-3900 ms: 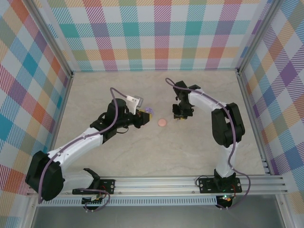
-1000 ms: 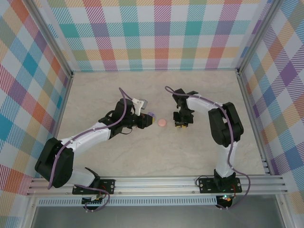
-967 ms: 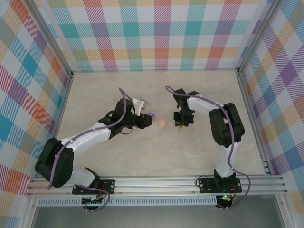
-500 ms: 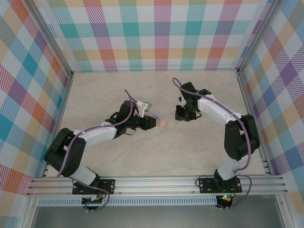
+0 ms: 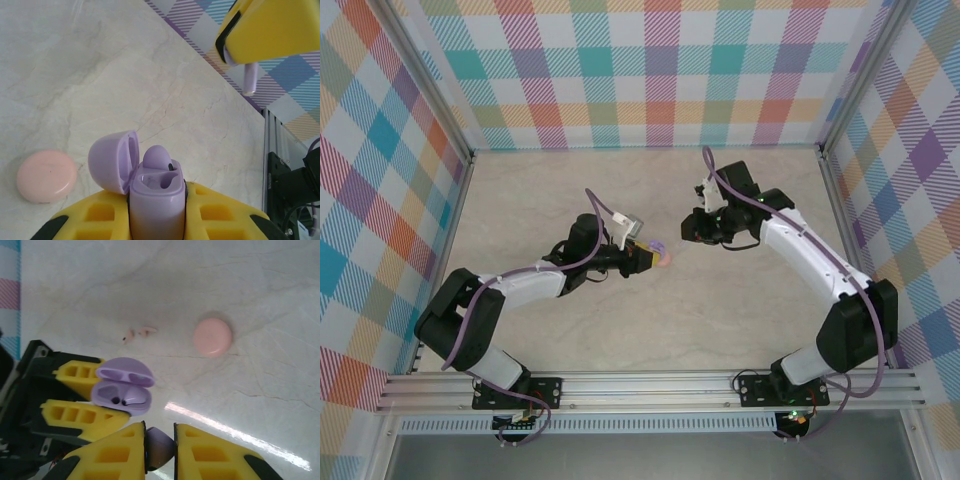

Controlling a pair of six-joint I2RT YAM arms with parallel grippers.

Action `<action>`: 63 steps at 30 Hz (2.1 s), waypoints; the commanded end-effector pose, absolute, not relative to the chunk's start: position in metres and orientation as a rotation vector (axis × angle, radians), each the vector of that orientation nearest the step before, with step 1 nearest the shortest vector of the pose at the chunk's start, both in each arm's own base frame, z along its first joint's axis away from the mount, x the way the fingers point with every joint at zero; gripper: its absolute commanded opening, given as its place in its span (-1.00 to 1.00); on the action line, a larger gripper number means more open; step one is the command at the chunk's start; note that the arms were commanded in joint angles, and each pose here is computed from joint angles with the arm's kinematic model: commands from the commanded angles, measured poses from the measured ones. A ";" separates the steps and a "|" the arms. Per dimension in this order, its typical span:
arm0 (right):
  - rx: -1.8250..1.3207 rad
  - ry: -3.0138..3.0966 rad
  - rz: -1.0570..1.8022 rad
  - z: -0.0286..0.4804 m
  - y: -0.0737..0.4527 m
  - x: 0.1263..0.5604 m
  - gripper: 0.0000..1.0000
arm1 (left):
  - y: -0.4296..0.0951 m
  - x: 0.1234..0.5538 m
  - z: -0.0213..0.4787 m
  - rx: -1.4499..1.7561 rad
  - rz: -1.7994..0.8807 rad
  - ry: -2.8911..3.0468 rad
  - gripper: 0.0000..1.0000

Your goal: Insert wireless bluetooth earbuds into charging case

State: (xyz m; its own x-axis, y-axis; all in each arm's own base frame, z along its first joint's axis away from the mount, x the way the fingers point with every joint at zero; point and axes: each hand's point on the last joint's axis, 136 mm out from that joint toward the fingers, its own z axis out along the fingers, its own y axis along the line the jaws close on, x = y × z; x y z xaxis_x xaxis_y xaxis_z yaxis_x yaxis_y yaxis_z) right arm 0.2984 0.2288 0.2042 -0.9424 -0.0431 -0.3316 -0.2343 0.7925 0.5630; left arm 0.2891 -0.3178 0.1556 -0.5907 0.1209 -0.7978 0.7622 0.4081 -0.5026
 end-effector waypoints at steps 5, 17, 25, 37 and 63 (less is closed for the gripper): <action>-0.423 2.473 1.022 0.263 0.251 0.281 -0.65 | -0.324 0.268 0.205 0.931 -1.165 1.712 -0.76; -0.515 2.423 0.942 0.275 0.262 0.271 -0.65 | -0.330 0.250 0.233 1.018 -1.176 1.666 -0.76; -0.551 2.438 0.910 0.270 0.268 0.269 -0.64 | -0.328 0.248 0.244 1.006 -1.176 1.661 -0.76; -0.573 2.462 0.868 0.261 0.272 0.268 -0.64 | -0.330 0.246 0.255 0.999 -1.200 1.649 -0.76; -0.641 2.487 0.839 0.253 0.281 0.261 -0.63 | -0.334 0.258 0.253 0.923 -1.222 1.710 -0.75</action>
State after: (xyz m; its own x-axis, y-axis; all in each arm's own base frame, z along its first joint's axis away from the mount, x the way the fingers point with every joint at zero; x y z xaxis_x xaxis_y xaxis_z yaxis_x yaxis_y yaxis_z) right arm 0.2662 0.2746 0.2509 -0.8064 -0.2455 -0.5380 -0.5194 0.7289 0.4460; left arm 0.2555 -0.3269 0.2328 -0.4273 0.1347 -0.8940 0.8834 0.2730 -0.3810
